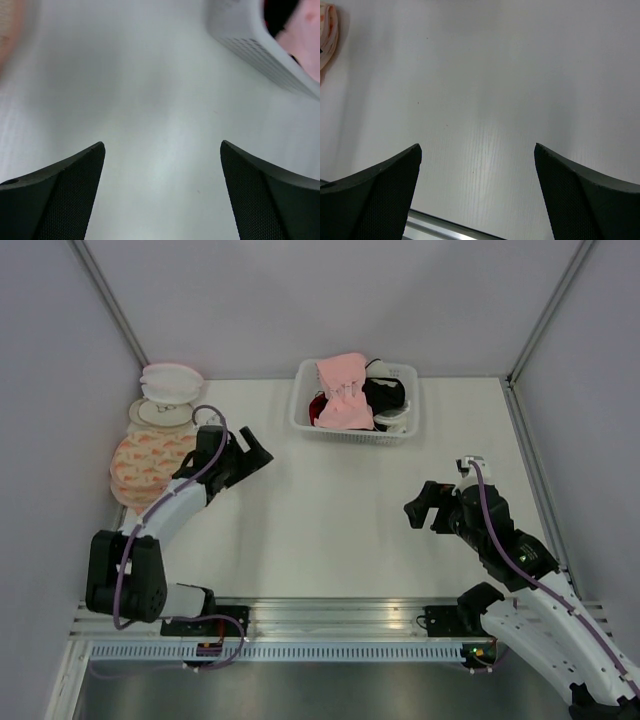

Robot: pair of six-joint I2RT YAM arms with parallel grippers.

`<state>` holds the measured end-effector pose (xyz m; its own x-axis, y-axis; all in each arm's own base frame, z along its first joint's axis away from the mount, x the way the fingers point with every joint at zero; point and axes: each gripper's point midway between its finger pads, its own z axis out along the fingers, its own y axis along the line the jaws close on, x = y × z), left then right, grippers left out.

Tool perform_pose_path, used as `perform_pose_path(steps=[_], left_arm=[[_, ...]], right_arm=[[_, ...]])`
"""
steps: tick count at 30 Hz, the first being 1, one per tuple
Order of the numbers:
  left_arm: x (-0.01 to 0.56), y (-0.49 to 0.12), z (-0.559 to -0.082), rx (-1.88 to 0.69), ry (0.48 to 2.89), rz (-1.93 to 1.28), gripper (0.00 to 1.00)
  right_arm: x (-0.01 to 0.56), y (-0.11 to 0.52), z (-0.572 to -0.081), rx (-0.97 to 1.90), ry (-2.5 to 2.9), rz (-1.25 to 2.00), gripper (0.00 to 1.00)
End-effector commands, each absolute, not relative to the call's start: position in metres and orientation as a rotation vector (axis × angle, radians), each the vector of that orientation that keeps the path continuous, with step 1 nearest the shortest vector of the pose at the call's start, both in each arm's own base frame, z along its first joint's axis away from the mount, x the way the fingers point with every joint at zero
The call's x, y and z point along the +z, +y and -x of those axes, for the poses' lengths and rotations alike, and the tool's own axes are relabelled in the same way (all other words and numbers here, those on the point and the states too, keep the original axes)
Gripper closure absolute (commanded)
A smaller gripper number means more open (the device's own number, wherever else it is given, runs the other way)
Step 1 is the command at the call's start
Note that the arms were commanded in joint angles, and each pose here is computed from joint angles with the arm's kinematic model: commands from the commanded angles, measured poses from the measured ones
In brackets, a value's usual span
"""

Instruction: Unzip the laundry bag and remove the bra

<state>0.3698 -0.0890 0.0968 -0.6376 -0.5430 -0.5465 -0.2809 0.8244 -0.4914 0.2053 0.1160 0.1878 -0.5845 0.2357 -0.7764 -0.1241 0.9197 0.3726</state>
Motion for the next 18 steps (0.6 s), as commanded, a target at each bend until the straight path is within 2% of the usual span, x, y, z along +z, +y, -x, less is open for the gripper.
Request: perform_pose_path(steps=[1,10,18], left_arm=[[0.147,-0.143,-0.351,-0.722,2.207,0.311,0.00],[0.180,-0.221,-0.254,-1.042,2.168,-0.073,0.00],[0.187,-0.238,-0.188,-1.212,2.119,-0.195,0.00]], right_arm=[[0.206,0.115,-0.211,0.495,2.077,-0.097,0.02],[0.213,0.116,-0.208,0.541,2.029,-0.106,0.02],[0.217,0.118,-0.204,0.590,1.998,-0.121,0.02]])
